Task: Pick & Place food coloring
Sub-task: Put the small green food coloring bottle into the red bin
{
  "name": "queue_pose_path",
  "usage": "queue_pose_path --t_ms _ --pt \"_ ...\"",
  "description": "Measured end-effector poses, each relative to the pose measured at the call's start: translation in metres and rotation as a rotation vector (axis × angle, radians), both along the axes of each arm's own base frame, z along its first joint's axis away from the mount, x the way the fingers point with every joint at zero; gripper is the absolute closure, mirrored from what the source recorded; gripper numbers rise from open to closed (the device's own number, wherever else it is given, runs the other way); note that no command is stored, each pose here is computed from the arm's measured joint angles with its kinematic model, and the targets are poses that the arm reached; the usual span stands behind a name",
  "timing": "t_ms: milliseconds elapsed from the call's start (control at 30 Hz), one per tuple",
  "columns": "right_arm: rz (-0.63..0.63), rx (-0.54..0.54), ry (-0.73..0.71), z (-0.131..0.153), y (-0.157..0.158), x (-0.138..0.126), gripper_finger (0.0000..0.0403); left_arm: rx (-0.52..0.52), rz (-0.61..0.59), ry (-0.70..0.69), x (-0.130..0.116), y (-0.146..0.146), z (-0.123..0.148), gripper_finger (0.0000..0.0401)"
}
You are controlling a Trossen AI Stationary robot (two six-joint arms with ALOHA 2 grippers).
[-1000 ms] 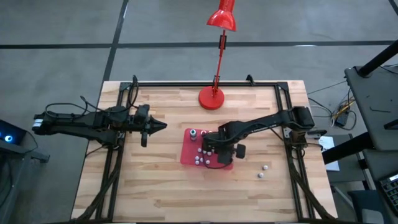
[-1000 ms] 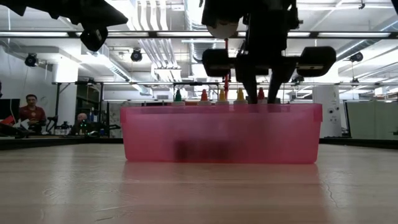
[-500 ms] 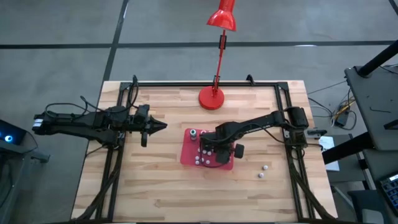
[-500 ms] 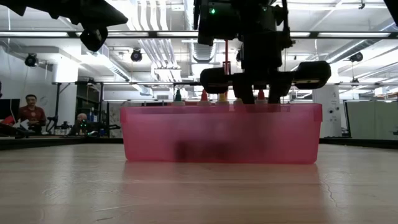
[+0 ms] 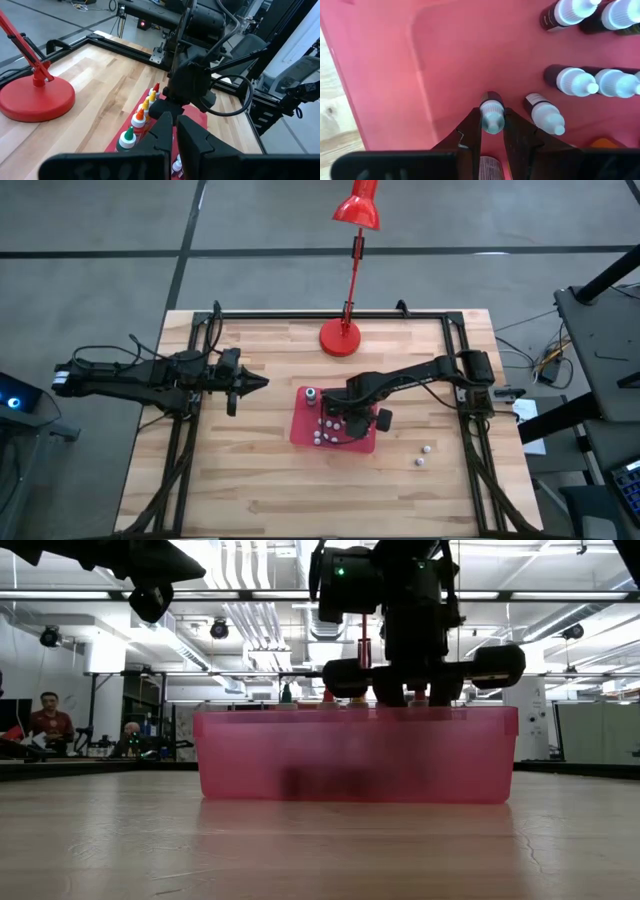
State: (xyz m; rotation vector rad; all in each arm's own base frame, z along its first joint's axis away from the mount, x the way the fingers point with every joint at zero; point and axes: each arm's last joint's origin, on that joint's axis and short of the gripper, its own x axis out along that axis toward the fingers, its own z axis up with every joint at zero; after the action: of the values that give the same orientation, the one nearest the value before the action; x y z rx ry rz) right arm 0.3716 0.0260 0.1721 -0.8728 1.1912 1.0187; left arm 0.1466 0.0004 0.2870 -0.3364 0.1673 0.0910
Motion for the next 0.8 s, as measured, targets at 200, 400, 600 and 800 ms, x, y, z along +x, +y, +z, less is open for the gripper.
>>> queue_pose_path --t_ms 200,400,600,800 --pt "-0.029 0.003 0.019 -0.0037 -0.0001 -0.0027 0.0342 0.0 0.0 0.0 0.0 0.0 0.0 0.0401" --pt "-0.05 0.004 0.023 -0.0045 0.0003 -0.0033 0.0307 0.0 0.0 0.0 0.0 0.0 0.0 0.0401" --pt "-0.051 0.004 0.019 -0.0044 0.0002 -0.0029 0.0288 0.0 0.0 0.001 0.0001 0.0 -0.0001 0.0401" --pt "-0.052 0.005 0.008 -0.0029 0.0003 -0.0013 0.028 0.0 0.0 0.0 0.0 0.0 0.0 0.0401"
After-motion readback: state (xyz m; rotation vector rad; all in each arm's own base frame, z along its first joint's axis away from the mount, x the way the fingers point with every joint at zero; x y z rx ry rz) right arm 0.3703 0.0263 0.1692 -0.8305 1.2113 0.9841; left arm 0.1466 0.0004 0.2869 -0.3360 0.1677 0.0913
